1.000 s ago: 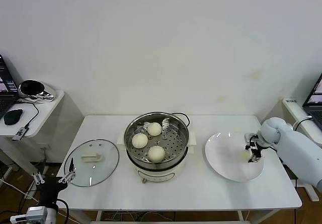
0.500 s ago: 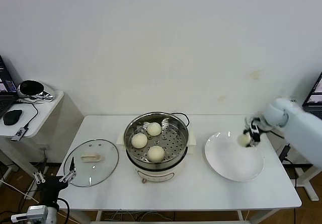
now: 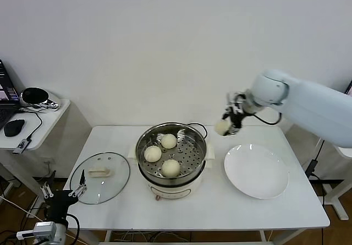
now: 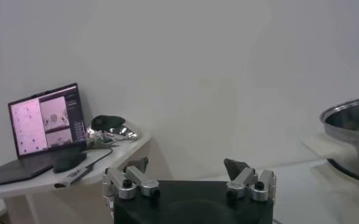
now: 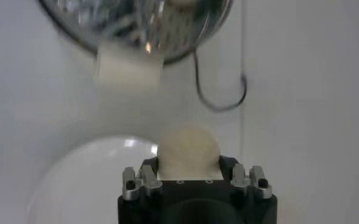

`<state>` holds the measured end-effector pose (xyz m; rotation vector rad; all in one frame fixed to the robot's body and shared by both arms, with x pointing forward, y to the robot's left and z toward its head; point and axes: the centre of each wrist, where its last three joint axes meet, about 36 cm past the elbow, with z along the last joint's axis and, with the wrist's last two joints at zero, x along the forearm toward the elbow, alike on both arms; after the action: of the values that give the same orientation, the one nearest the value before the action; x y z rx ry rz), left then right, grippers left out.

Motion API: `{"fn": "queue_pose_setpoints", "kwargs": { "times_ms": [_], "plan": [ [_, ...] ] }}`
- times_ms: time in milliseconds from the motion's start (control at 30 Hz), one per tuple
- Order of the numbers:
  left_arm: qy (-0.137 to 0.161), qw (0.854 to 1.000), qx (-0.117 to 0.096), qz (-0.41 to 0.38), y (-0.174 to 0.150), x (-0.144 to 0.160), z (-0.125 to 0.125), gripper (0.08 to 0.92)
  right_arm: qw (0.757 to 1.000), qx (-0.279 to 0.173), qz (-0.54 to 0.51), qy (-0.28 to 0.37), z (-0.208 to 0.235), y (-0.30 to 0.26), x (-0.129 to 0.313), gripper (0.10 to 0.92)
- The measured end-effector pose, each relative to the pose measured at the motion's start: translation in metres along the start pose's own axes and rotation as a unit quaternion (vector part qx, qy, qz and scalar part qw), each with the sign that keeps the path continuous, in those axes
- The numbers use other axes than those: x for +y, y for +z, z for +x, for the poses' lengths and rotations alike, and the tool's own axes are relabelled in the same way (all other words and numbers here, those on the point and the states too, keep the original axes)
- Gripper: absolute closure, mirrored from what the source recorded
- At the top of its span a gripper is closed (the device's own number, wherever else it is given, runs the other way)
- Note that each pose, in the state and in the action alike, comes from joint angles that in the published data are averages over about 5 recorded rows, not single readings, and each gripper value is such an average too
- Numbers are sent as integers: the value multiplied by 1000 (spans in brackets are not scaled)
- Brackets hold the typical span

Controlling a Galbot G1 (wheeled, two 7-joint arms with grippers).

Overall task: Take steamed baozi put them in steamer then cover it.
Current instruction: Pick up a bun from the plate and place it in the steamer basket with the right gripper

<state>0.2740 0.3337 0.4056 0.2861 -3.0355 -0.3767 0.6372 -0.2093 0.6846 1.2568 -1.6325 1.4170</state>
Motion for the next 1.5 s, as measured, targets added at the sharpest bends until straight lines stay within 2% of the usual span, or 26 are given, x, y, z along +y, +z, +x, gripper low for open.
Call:
{"fn": "queue_pose_setpoints", "kwargs": {
  "times_ms": [200,433,967,1067,1200,1300,1500],
  "plan": [
    [-3,1000,1,1,1,2,0,177,1000,-11,2,-21,-23,-61,5,403],
    [-8,1000,0,1,2,5,0,177,999,-5,3,-38,-63,-103,15,403],
    [-11,1000,2,2,4,6,0,177,997,24,-21,-69,-130,-107,34,402],
    [-11,1000,2,3,4,6,0,177,997,27,-22,-68,-133,-106,34,365],
    [-11,1000,3,2,5,6,0,177,997,29,-22,-63,-130,-104,32,258],
    [-12,1000,3,1,6,7,0,177,998,28,-24,-58,-123,-102,28,211],
    [-11,1000,3,1,6,7,-1,177,998,17,-29,-47,-101,-94,22,200]
  ]
}}
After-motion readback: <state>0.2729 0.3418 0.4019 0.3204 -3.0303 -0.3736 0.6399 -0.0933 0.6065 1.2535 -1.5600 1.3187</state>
